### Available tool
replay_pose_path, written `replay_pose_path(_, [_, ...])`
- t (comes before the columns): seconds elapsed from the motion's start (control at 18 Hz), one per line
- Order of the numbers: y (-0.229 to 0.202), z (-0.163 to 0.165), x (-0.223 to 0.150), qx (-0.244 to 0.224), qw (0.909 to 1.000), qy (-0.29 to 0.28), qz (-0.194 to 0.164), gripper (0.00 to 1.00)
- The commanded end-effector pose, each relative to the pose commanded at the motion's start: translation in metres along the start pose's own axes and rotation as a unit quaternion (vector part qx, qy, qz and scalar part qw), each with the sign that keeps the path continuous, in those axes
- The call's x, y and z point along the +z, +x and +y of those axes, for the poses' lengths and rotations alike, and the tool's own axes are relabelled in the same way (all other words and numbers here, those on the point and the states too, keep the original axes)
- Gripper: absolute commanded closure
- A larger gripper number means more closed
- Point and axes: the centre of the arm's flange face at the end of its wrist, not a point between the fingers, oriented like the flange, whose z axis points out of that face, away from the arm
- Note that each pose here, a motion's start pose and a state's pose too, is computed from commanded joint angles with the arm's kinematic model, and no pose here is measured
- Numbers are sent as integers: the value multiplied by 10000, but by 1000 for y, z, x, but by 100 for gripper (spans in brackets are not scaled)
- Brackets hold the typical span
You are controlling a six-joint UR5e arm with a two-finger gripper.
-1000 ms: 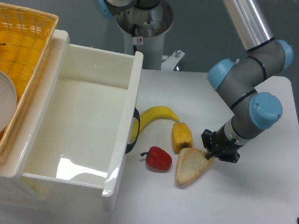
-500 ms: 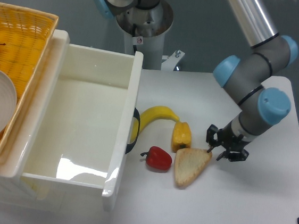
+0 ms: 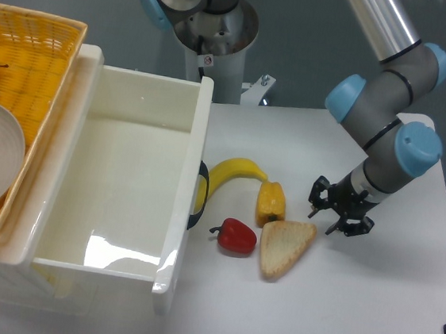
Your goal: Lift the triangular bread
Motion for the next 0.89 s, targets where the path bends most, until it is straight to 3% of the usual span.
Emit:
replay_pose_path(0.33, [0, -6, 6, 44, 10000, -14, -18, 36])
replay_pose_path(0.44, [-1, -7, 5, 52, 10000, -4, -74, 41])
replay_pose_path(0.5, [-1, -9, 6, 72, 9999, -3, -93, 46])
replay_pose_path(0.61, [-1, -11, 5, 101, 9999, -10, -113, 65])
replay_pose_path(0.78, [-1, -11, 6, 131, 9998, -29, -144, 100])
replay_pose_path(0.89, [-2, -12, 5, 141, 9998, -28, -152, 100])
